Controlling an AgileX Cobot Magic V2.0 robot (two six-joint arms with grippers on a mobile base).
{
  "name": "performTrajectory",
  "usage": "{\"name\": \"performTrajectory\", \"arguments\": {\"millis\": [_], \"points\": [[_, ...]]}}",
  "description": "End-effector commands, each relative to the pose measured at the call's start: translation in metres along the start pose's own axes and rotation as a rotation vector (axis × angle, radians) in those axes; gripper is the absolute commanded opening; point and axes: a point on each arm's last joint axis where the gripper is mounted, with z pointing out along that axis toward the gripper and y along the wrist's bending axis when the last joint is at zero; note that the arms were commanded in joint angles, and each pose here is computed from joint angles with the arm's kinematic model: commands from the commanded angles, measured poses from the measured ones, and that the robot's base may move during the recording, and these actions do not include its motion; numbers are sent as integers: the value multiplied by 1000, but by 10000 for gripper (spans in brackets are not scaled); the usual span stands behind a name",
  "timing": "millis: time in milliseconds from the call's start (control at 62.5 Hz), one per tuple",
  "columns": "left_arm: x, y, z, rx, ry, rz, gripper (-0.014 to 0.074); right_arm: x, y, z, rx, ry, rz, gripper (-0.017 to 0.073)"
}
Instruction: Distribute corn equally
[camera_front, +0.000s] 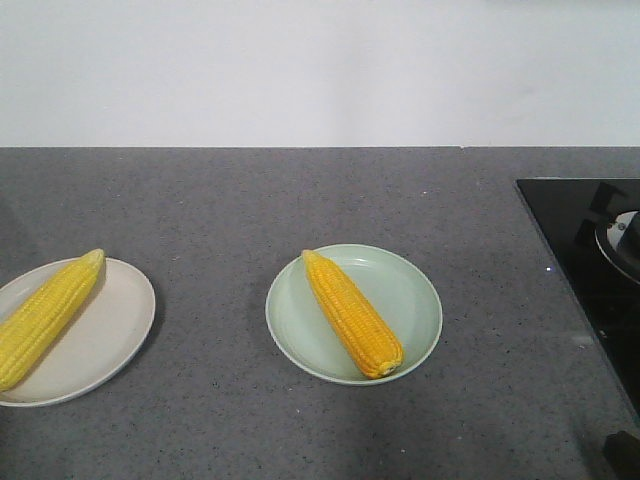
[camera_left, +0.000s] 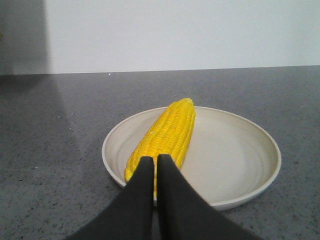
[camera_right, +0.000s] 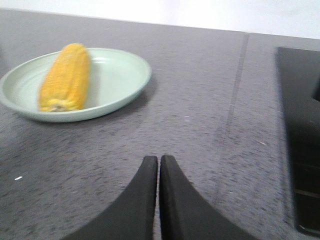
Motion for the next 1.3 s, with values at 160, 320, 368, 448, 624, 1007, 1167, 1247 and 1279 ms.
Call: {"name": "performTrajectory", "arguments": {"millis": [160, 320, 368, 448, 624, 1007, 1167, 1247, 1279], "points": [[-2, 1, 0, -9, -67, -10, -6, -11, -10, -3, 163, -135, 38, -3], [-2, 1, 0, -9, -67, -10, -6, -12, -11, -2, 177, -190, -3, -3], [-2, 1, 0, -9, -67, -10, -6, -8, -12, 0, 181, -224, -6, -3], [-2, 1, 0, -9, -67, -10, -6, -7, -12, 1, 180, -243, -1, -3], [-2, 1, 0, -9, -67, -10, -6, -13, -12, -1, 184, -308, -9, -3], [-2, 1, 0, -9, -67, -10, -6, -15, -12, -2, 185, -331, -11, -3], [-2, 1, 0, -9, -67, -10, -6, -15, -12, -2, 185, -331, -11, -3], [-2, 1, 0, -9, -67, -10, -6, -15, -12, -2, 185, -331, -11, -3], [-2, 1, 0, -9, -67, -10, -6, -15, -12, -2, 185, -331, -11, -3]]}}
